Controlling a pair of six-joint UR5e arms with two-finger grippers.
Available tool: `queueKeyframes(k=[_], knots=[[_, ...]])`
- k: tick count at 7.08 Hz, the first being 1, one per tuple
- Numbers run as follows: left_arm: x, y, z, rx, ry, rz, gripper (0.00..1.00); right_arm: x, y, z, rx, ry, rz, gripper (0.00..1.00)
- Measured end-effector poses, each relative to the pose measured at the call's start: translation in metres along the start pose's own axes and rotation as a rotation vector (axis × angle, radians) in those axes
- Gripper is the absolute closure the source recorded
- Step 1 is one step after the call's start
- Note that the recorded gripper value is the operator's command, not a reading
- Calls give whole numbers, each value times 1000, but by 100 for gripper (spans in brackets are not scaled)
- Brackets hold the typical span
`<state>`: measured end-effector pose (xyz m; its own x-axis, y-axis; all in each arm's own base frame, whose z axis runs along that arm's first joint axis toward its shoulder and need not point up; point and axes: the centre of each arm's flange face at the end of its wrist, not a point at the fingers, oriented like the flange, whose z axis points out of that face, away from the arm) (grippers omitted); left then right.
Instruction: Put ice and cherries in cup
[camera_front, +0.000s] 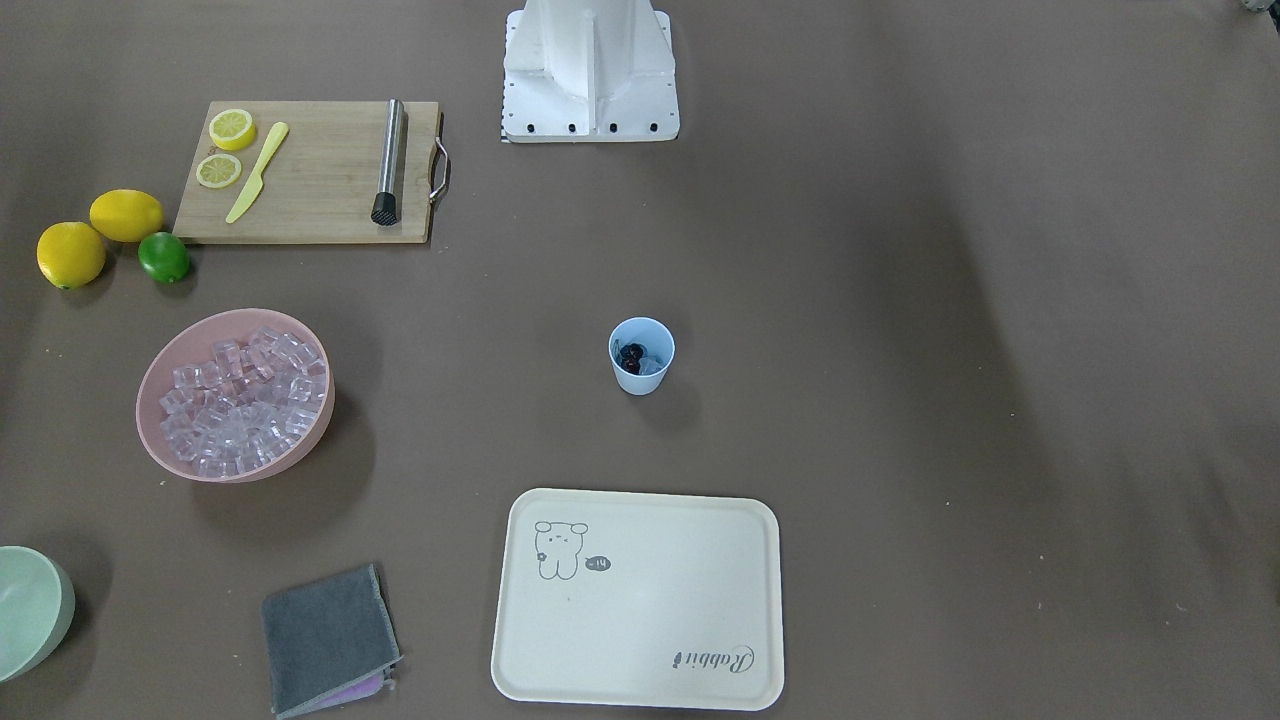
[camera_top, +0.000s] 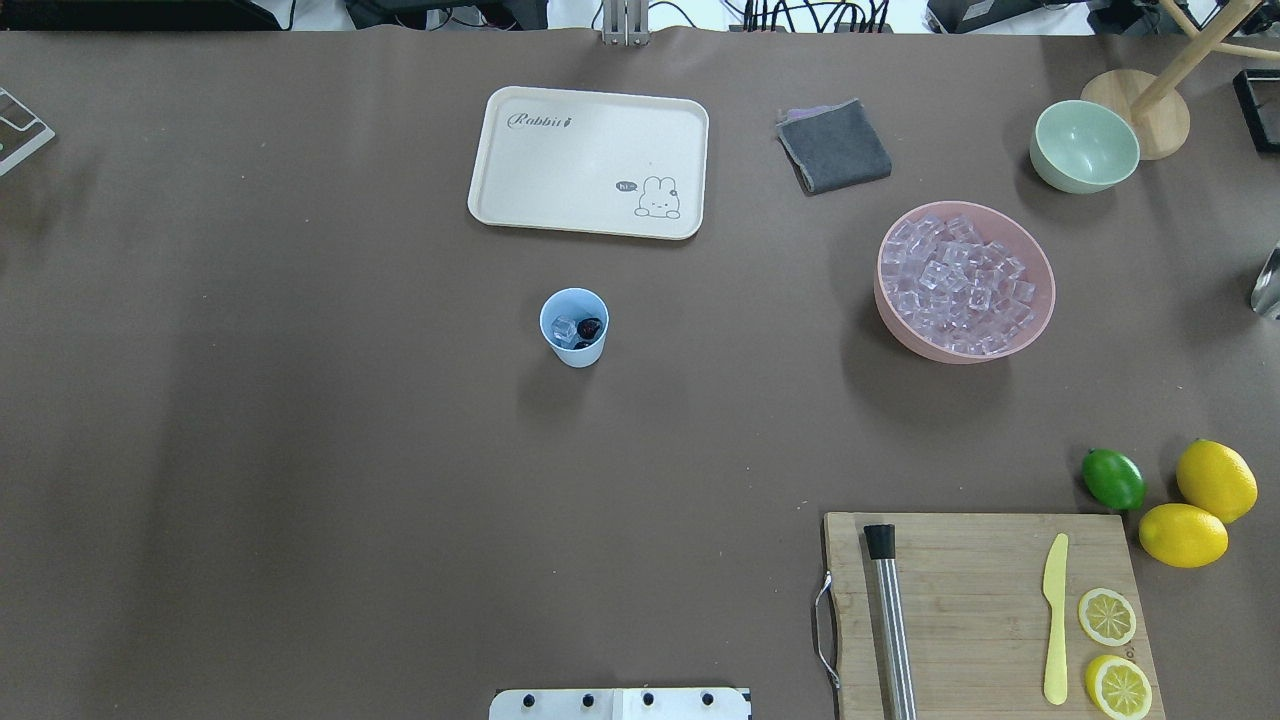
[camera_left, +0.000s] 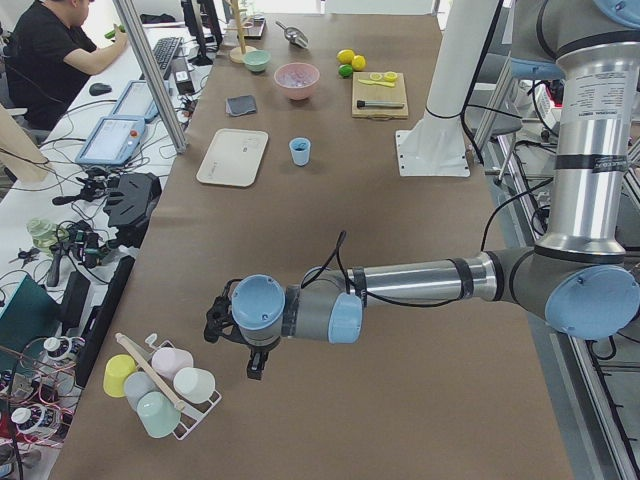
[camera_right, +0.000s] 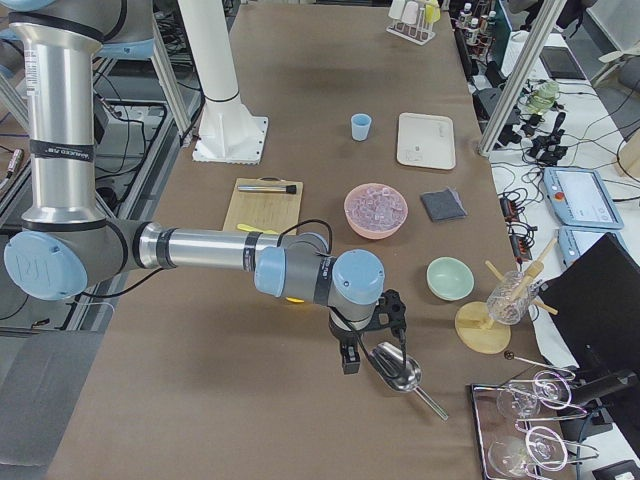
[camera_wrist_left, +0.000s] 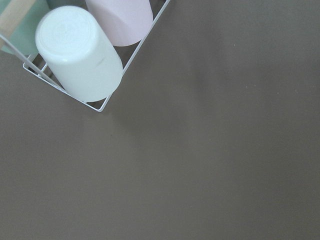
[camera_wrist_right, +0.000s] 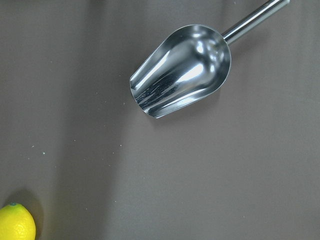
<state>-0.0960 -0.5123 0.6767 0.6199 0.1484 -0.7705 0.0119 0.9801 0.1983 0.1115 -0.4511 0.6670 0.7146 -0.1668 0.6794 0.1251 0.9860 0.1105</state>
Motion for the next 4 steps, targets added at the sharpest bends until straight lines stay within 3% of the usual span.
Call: queueKeyframes(k=[2, 4], knots=[[-5, -24, 6, -13, -4, -8, 2, 0, 2, 0, 5, -2, 6, 0], [-4, -28, 4, -9, -59, -104, 2, -2, 2, -2, 10, -2, 12, 0]])
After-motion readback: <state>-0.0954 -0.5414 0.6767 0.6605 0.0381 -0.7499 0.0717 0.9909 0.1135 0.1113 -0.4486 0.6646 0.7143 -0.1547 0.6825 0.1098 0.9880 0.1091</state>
